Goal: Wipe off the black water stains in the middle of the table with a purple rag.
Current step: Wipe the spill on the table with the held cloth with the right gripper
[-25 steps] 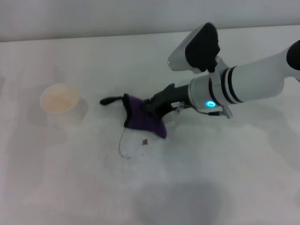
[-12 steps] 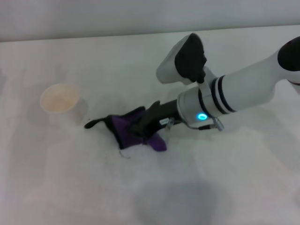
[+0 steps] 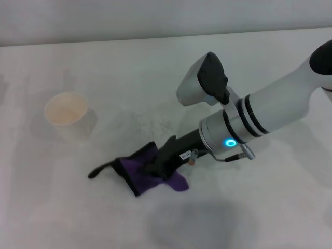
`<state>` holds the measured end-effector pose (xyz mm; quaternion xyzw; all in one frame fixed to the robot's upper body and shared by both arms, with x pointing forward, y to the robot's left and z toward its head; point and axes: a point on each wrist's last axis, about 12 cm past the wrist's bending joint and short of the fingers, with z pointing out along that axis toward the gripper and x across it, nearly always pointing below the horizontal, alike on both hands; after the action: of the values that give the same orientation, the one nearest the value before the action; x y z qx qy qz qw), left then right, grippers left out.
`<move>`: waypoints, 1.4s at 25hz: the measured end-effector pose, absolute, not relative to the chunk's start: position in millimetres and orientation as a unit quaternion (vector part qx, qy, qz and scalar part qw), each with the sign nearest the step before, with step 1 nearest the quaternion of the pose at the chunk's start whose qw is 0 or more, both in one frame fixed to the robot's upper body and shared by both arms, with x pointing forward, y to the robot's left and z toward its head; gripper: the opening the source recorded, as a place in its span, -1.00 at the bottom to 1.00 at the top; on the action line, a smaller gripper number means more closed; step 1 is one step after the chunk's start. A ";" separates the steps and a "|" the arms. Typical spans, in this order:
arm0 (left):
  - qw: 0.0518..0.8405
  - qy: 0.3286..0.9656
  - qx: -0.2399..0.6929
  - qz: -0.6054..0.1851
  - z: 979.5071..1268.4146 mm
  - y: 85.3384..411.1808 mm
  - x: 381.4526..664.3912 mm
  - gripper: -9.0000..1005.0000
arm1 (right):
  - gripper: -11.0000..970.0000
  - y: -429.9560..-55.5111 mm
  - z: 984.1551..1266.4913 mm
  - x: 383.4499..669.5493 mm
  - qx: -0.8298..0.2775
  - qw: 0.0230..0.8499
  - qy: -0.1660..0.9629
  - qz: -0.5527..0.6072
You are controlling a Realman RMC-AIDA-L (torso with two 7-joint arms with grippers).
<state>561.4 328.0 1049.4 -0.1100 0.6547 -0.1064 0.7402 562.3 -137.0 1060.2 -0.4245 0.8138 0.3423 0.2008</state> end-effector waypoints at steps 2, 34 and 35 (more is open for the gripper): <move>0.740 0.655 -0.110 -0.106 1049.5 327.8 561.6 0.74 | -0.81 -138.3 1058.2 562.4 -0.428 0.187 0.816 0.341; 0.737 0.658 -0.114 -0.103 1045.7 330.5 556.4 0.74 | -0.78 -175.1 1058.9 611.2 -0.330 0.336 0.852 0.228; 0.737 0.658 -0.114 -0.103 1045.8 330.7 556.4 0.74 | -0.77 -179.9 1059.2 612.5 -0.324 0.339 0.854 0.224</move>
<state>556.4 330.7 1045.8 -0.1137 0.6581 -0.1032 0.7371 612.5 -179.9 1059.2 -0.3243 0.8540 0.2244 0.3394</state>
